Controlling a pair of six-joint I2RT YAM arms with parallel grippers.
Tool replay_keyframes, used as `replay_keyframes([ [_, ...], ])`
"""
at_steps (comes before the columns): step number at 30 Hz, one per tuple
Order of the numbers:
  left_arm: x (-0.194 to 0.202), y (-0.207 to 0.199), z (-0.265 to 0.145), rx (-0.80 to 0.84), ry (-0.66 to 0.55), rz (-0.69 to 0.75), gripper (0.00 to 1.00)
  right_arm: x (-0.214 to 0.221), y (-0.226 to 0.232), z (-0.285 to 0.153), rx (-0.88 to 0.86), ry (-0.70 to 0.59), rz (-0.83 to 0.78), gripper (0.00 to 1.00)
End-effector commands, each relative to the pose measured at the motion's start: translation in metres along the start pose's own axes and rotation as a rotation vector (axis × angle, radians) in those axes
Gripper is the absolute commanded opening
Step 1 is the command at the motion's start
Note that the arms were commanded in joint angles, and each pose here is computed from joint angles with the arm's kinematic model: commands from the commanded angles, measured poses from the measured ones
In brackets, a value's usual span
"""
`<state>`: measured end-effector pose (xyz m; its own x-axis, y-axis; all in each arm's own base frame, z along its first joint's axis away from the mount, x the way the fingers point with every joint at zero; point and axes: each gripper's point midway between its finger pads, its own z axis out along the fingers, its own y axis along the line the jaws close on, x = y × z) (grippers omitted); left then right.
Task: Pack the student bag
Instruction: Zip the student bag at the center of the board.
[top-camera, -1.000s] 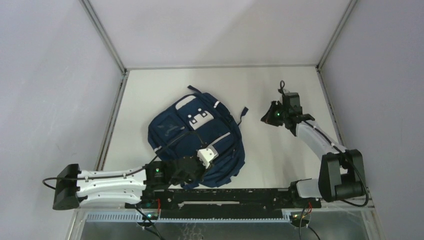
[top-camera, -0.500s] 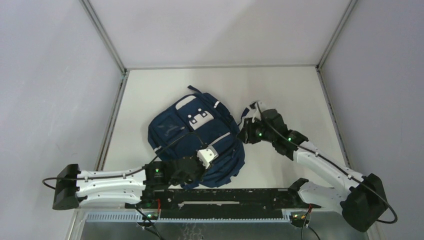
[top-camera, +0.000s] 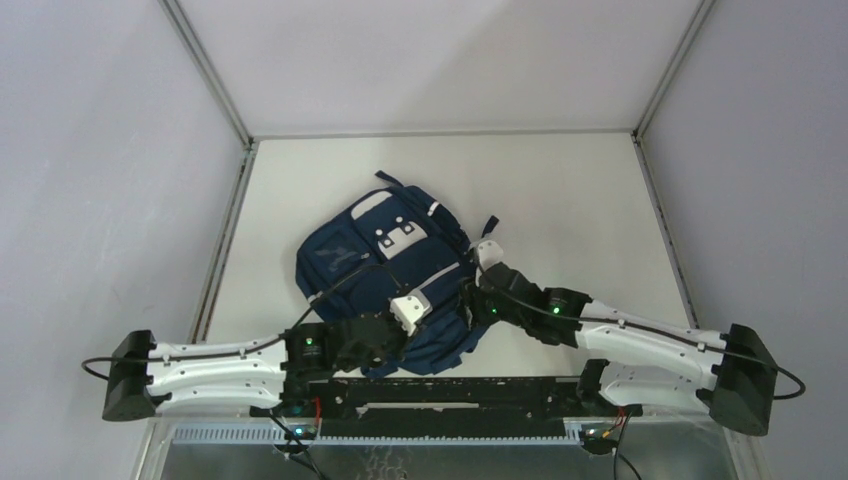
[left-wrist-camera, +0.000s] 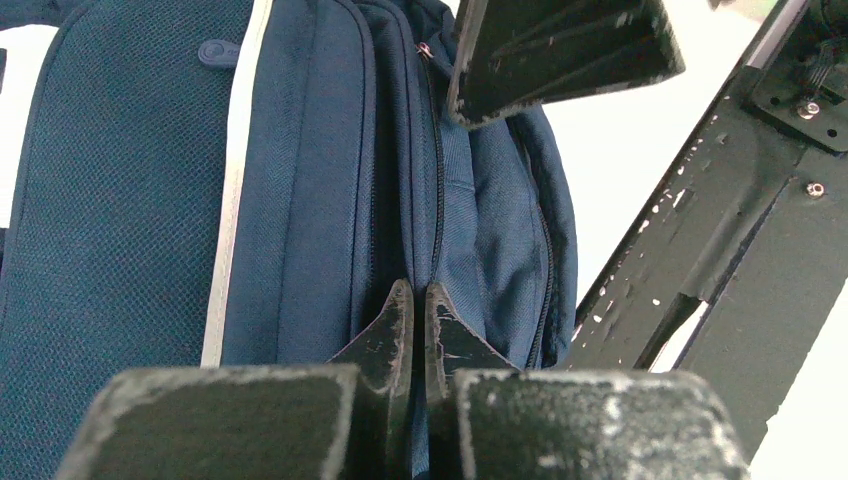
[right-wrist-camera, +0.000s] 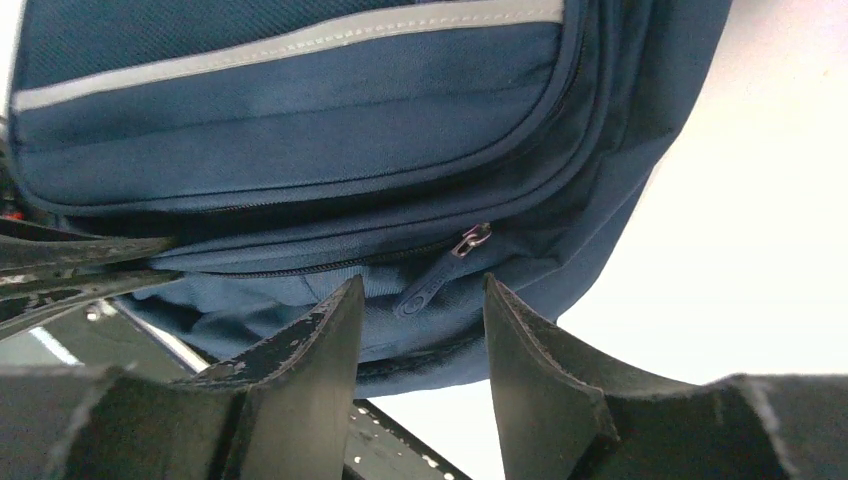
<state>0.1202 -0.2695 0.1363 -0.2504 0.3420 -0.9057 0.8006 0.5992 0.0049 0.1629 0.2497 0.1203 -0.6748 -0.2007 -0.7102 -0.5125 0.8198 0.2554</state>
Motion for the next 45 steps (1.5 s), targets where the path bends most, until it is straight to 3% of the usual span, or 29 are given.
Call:
replay_keyframes([
  [1, -0.015, -0.001, 0.003, -0.007, -0.064, -0.038, 0.00, 0.002, 0.006, 0.007, 0.053, -0.002, -0.025, 0.56],
  [6, -0.013, -0.004, 0.006, -0.004, -0.047, -0.033, 0.00, 0.004, 0.004, 0.012, 0.098, 0.016, -0.045, 0.53],
  [11, -0.014, -0.005, 0.007, 0.000, -0.047, -0.041, 0.00, -0.001, -0.009, 0.009, 0.152, 0.002, 0.002, 0.44],
  [14, -0.012, -0.005, 0.007, 0.000, -0.045, -0.040, 0.00, -0.005, -0.011, 0.007, 0.157, -0.012, 0.010, 0.29],
  [17, -0.011, -0.003, 0.007, -0.011, -0.040, -0.034, 0.00, -0.007, -0.013, 0.007, 0.154, -0.016, 0.012, 0.00],
  [26, -0.008, -0.009, -0.006, 0.072, -0.077, -0.010, 0.00, -0.023, -0.074, 0.007, 0.267, -0.049, 0.092, 0.00],
  [33, -0.003, -0.007, -0.015, 0.080, -0.057, -0.009, 0.00, -0.053, -0.109, 0.017, 0.260, -0.125, 0.184, 0.00],
  [40, -0.002, -0.010, -0.009, 0.078, -0.039, -0.013, 0.00, -0.041, -0.083, 0.020, 0.152, -0.065, 0.077, 0.00],
  [45, -0.015, -0.018, -0.001, 0.099, -0.069, -0.026, 0.00, -0.018, -0.038, 0.013, 0.057, 0.001, -0.061, 0.00],
])
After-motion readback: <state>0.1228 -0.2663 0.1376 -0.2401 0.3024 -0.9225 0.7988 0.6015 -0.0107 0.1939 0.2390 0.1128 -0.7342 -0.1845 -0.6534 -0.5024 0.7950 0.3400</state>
